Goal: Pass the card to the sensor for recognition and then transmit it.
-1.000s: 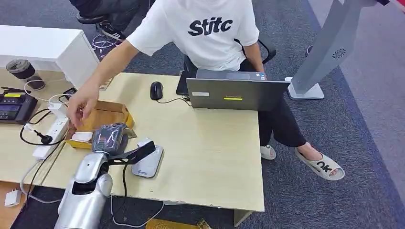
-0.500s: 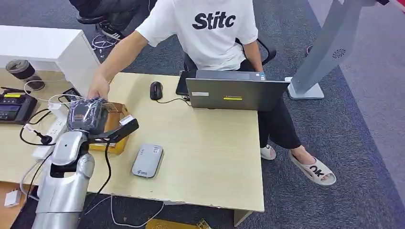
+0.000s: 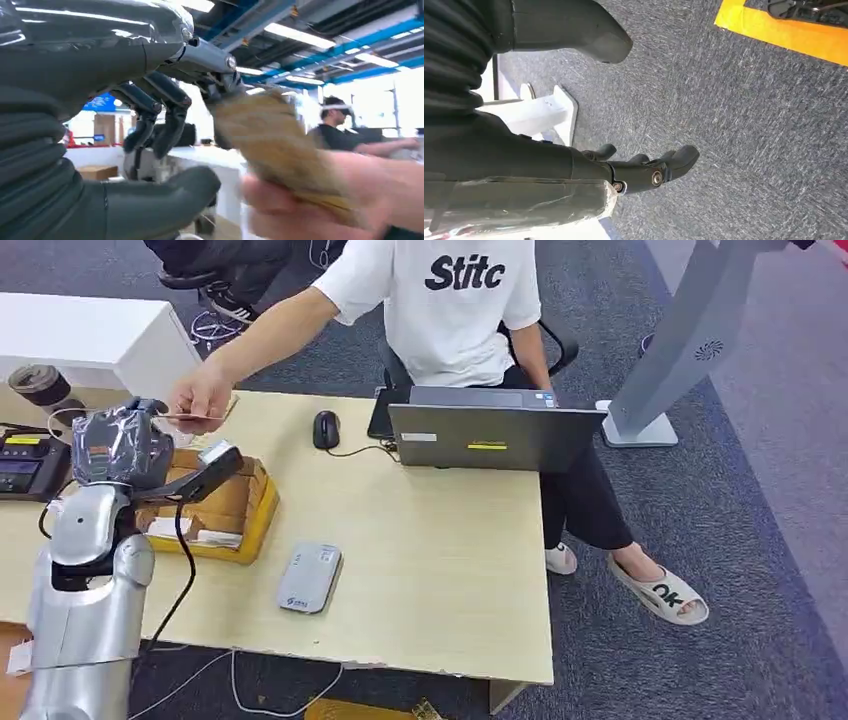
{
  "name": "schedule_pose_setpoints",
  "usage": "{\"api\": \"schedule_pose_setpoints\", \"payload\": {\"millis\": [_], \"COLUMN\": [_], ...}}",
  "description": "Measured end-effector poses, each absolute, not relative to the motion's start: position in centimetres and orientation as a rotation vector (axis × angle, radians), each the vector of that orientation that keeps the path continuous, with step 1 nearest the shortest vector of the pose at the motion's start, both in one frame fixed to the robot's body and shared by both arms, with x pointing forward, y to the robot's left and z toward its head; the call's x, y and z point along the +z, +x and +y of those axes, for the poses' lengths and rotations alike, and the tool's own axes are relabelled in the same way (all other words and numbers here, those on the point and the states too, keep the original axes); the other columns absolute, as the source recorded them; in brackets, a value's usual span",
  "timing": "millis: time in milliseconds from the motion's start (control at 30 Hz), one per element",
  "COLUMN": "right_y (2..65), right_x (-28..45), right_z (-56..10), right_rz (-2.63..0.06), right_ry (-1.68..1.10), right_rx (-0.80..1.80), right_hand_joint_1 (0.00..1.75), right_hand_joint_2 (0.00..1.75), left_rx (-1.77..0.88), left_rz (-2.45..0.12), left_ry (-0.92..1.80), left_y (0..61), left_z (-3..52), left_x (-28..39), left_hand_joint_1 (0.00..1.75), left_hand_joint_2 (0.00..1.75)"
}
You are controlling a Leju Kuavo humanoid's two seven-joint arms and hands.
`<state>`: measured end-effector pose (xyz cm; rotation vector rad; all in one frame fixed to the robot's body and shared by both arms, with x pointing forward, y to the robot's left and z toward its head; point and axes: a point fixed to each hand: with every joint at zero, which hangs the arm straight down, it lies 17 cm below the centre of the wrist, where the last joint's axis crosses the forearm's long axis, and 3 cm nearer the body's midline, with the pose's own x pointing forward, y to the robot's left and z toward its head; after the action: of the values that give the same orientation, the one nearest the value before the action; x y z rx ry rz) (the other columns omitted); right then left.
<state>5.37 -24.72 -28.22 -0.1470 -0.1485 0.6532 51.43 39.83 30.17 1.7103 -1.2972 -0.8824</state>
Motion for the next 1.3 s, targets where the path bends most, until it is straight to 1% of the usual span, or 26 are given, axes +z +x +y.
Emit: {"api": "schedule_pose_setpoints", "payload": {"millis": [167, 333, 533, 700, 900, 1000, 1100, 1300], "right_y": [5.4, 5.2, 5.1, 4.8, 4.7, 4.7, 4.4, 4.4], "right_x": [-28.2, -28.2, -28.2, -28.3, -28.3, -28.3, -28.3, -28.3], "right_z": [-24.7, -24.8, -25.0, -25.0, -24.9, -25.0, -24.8, -24.3], "right_rz": [-0.149, -0.137, -0.128, -0.121, -0.118, -0.113, -0.108, -0.108], "right_ry": [-0.147, -0.151, -0.158, -0.163, -0.161, -0.164, -0.166, -0.158], "right_rx": [0.659, 0.657, 0.634, 0.578, 0.563, 0.542, 0.513, 0.492], "right_hand_joint_1": [0.0, 0.0, 0.0, 0.0, 0.0, 0.0, 0.0, 0.0], "right_hand_joint_2": [1.75, 1.75, 1.75, 1.75, 1.75, 1.75, 1.75, 1.75], "left_rx": [-0.812, -0.754, -0.783, -0.859, -0.863, -0.925, -1.004, -1.102], "left_rz": [-1.321, -1.451, -1.505, -1.472, -1.467, -1.359, -1.229, -1.091], "left_ry": [1.748, 1.735, 1.696, 1.607, 1.6, 1.526, 1.526, 1.5], "left_y": [50.2, 47.8, 44.9, 41.7, 40.6, 40.3, 38.2, 35.9], "left_z": [41.1, 40.4, 38.8, 37.4, 37.2, 37.6, 38.2, 39.2], "left_x": [31.6, 32.5, 30.9, 27.0, 26.7, 24.0, 21.0, 17.5], "left_hand_joint_1": [0.0, 0.0, 0.0, 0.0, 0.0, 0.0, 0.0, 0.0], "left_hand_joint_2": [1.75, 1.75, 1.75, 1.75, 1.75, 1.75, 1.75, 1.75]}}
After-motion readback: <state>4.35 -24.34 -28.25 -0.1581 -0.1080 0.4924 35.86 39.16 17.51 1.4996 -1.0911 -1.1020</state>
